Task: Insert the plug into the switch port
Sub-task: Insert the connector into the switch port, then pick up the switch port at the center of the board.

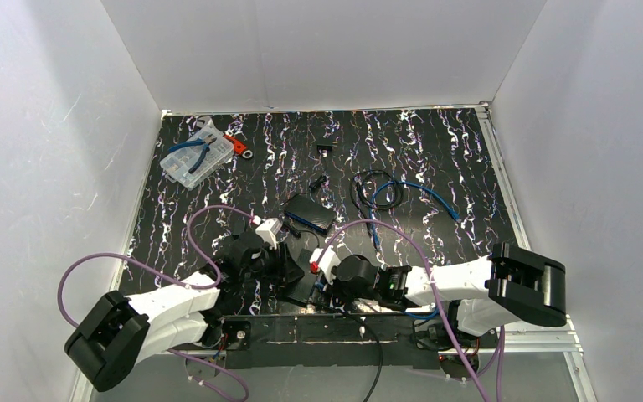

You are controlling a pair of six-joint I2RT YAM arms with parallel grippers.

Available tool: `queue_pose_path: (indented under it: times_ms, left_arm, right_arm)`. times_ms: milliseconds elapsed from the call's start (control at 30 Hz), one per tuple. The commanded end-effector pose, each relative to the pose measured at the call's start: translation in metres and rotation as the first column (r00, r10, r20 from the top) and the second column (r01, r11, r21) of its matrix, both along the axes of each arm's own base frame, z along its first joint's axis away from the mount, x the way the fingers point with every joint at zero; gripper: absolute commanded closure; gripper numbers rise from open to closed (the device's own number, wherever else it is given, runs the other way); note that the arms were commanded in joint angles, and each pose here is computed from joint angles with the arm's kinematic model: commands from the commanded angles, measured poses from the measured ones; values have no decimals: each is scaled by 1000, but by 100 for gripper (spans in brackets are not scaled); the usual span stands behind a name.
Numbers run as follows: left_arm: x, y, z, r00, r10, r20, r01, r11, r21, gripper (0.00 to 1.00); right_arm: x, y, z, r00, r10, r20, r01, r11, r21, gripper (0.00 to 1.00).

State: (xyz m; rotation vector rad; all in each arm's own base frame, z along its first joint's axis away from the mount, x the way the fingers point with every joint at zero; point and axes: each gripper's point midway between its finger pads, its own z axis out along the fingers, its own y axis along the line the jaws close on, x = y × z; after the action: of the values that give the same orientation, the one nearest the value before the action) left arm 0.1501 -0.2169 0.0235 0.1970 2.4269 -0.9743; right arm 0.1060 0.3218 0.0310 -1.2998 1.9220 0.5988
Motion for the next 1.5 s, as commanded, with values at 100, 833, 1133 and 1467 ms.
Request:
queue_pose_path:
  times_ms: [100, 833, 1133, 1467]
  left_arm:
    - [-53, 0, -12, 974, -129, -184, 124, 992, -38, 62]
    - [-66, -3, -10, 952, -166, -257, 152, 986, -70, 62]
    - [-66, -3, -10, 950, -178, -258, 170, 984, -55, 62]
    - [-63, 0, -7, 957, -161, -241, 157, 987, -38, 61]
  right_arm:
    - [39, 62, 109, 982, -163, 94, 103, 884, 456, 99]
    - [-6, 69, 85, 957, 166, 237, -256, 867, 427, 99]
    - [-15, 63, 86, 909, 262, 323, -373, 856, 357, 99]
    - [-15, 57, 83, 913, 249, 322, -357, 869, 342, 99]
